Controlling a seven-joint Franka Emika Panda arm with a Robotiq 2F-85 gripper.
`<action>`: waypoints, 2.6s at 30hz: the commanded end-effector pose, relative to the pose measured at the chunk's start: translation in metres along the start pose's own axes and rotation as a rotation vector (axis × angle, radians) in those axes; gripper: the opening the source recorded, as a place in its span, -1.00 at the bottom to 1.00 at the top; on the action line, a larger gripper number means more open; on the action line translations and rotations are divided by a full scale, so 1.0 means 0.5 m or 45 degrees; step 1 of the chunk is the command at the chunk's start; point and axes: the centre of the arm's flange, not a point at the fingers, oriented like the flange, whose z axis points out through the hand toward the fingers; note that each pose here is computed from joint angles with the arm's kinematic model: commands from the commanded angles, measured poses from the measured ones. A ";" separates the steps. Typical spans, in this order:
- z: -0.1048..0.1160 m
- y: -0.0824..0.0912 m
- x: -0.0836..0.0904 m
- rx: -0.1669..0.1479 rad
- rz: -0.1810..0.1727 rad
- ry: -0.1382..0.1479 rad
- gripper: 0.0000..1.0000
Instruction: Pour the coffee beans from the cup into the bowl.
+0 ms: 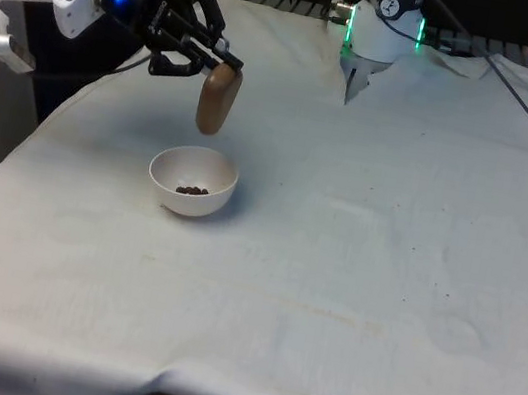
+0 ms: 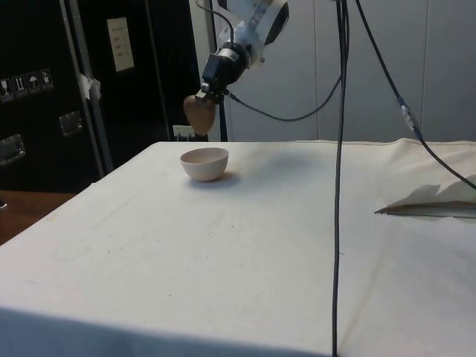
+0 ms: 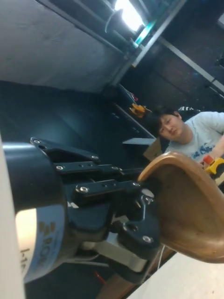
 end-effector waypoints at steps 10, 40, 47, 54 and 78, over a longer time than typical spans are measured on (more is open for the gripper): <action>0.003 0.000 0.003 -0.087 -0.039 -0.051 -0.96; 0.024 0.006 0.013 -0.269 -0.135 -0.190 -0.96; 0.032 0.002 0.017 -0.305 -0.151 -0.222 -0.96; 0.037 -0.011 0.026 -0.332 -0.169 -0.251 -0.96; 0.046 -0.054 0.046 -0.429 -0.222 -0.350 -0.96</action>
